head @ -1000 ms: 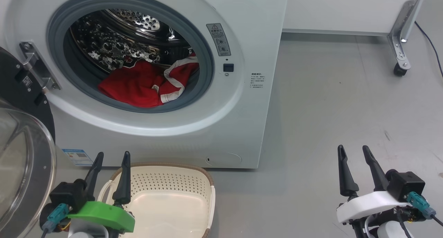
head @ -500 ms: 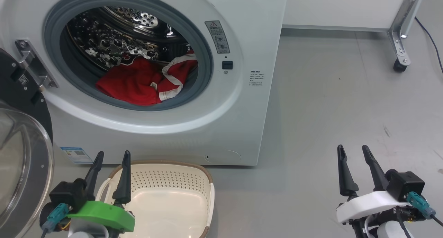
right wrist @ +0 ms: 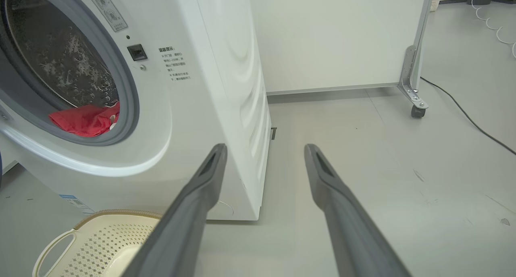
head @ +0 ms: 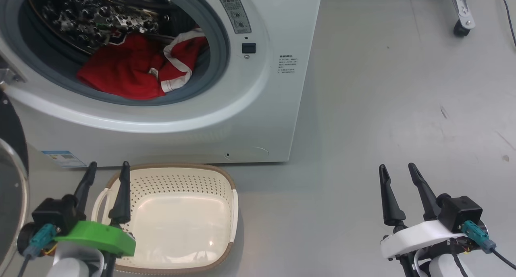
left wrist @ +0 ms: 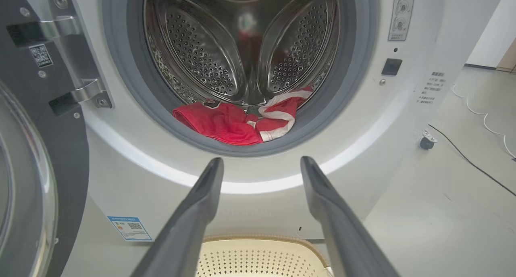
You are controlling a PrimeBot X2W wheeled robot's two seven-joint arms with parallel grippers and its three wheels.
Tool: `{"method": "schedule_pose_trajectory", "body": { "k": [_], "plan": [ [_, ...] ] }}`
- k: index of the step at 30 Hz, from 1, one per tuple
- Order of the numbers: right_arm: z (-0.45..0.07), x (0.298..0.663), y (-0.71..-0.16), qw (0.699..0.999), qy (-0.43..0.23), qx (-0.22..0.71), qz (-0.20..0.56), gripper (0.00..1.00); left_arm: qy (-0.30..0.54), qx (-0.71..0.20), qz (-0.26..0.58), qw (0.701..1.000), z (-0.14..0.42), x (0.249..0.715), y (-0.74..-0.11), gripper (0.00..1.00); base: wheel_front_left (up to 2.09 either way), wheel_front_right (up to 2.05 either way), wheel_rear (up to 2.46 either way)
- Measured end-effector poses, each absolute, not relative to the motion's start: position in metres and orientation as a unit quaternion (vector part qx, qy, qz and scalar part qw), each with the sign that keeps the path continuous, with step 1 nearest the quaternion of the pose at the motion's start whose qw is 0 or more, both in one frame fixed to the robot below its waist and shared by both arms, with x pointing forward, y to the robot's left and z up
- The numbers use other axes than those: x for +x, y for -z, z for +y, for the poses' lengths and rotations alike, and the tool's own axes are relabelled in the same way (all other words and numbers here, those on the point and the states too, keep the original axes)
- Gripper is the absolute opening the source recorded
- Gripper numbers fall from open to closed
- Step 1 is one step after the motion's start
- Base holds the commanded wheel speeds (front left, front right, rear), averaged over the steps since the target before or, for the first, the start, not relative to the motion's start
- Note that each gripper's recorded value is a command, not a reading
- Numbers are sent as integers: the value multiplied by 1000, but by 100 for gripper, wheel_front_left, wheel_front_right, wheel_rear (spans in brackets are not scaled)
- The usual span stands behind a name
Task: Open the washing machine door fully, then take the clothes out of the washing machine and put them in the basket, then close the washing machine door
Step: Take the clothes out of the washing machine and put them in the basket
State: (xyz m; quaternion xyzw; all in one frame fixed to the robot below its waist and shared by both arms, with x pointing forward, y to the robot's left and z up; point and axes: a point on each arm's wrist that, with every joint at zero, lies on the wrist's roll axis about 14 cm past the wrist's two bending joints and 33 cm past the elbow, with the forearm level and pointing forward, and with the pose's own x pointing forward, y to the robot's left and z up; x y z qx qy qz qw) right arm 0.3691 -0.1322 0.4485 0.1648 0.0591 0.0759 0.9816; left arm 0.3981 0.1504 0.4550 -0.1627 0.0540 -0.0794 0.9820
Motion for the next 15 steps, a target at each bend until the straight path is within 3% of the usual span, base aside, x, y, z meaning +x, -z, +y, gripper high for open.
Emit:
{"method": "schedule_pose_trajectory", "body": {
  "k": [15],
  "plan": [
    [-148,384,-421,982,-38,164,91,100,125,-129,50,982,140,509,-466,100,0,0,0]
  ]
}}
